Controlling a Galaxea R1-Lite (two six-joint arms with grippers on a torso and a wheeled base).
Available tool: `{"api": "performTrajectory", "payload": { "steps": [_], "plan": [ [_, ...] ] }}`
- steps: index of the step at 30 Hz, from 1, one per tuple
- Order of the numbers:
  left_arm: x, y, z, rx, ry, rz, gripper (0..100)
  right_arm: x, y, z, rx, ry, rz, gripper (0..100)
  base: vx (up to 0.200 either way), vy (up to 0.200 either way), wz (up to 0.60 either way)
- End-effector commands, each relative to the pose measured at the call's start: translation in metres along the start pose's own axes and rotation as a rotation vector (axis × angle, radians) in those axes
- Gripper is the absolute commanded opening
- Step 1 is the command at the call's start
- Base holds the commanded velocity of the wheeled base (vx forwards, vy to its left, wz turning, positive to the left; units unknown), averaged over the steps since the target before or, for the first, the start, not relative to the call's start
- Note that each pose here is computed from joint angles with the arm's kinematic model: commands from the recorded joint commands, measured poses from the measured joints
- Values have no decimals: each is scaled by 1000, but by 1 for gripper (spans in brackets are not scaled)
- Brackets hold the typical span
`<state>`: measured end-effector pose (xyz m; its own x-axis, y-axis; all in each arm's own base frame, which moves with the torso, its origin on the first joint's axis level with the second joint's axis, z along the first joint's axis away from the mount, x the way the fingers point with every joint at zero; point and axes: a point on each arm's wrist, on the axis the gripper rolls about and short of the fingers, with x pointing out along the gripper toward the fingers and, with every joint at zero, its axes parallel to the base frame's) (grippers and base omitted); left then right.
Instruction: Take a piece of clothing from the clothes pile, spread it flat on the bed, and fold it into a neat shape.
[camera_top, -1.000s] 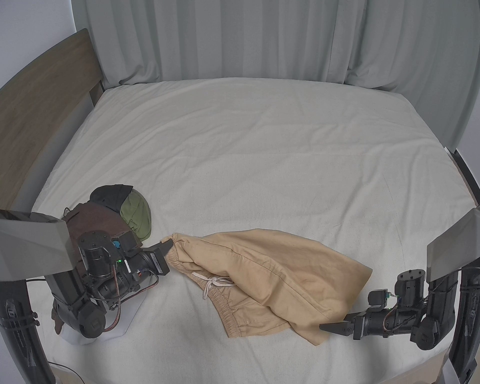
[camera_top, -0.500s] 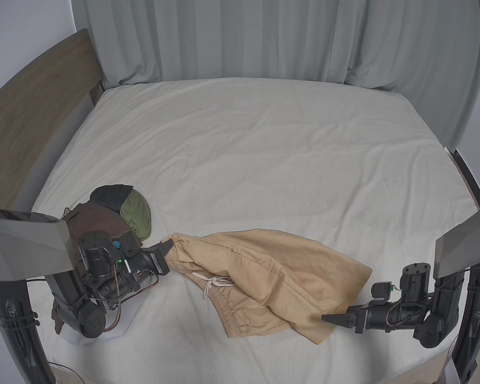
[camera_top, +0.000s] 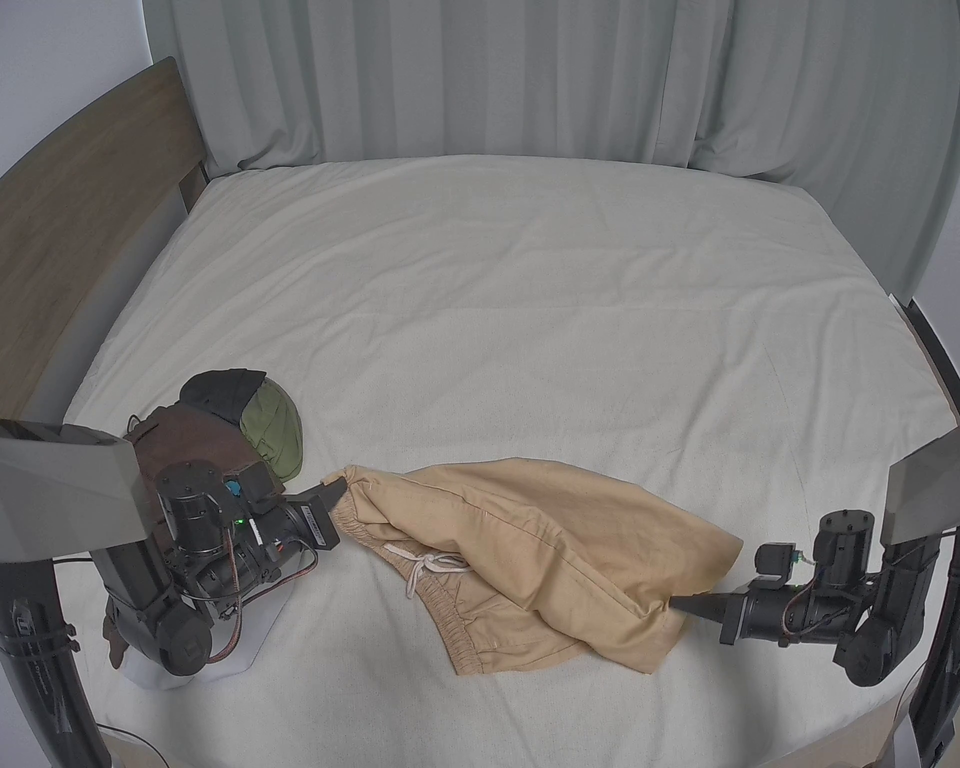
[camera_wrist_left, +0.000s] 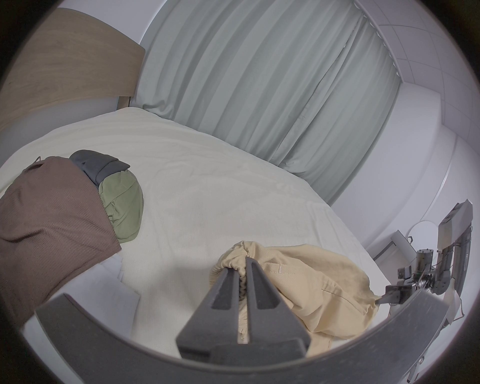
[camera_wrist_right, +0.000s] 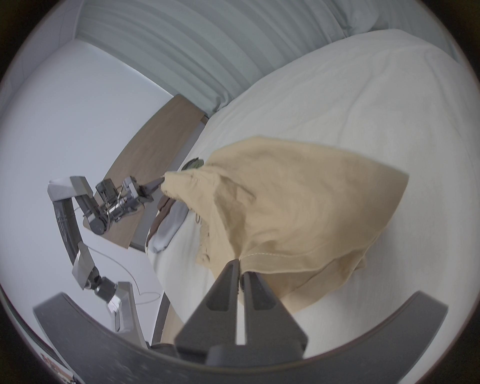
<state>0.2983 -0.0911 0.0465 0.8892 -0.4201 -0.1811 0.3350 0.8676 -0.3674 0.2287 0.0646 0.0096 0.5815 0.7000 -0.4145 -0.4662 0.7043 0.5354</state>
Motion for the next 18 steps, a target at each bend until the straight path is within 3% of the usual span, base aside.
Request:
{"api": "performTrajectory", "payload": {
  "steps": [1, 7, 12, 18],
  "plan": [
    [1, 0, 1, -1, -5, 0, 0, -12, 3, 30, -9, -143, 5, 0, 0, 0, 0],
    [1, 0, 1, -1, -5, 0, 0, -21, 8, 55, 74, -255, 36, 0, 0, 0, 0],
    [1, 0, 1, -1, -6, -1, 0, -23, 1, 65, 71, -295, 22, 0, 0, 0, 0],
    [1, 1, 0, -1, -4, 0, 0, -23, 0, 60, 88, -277, 13, 0, 0, 0, 0]
  ]
}}
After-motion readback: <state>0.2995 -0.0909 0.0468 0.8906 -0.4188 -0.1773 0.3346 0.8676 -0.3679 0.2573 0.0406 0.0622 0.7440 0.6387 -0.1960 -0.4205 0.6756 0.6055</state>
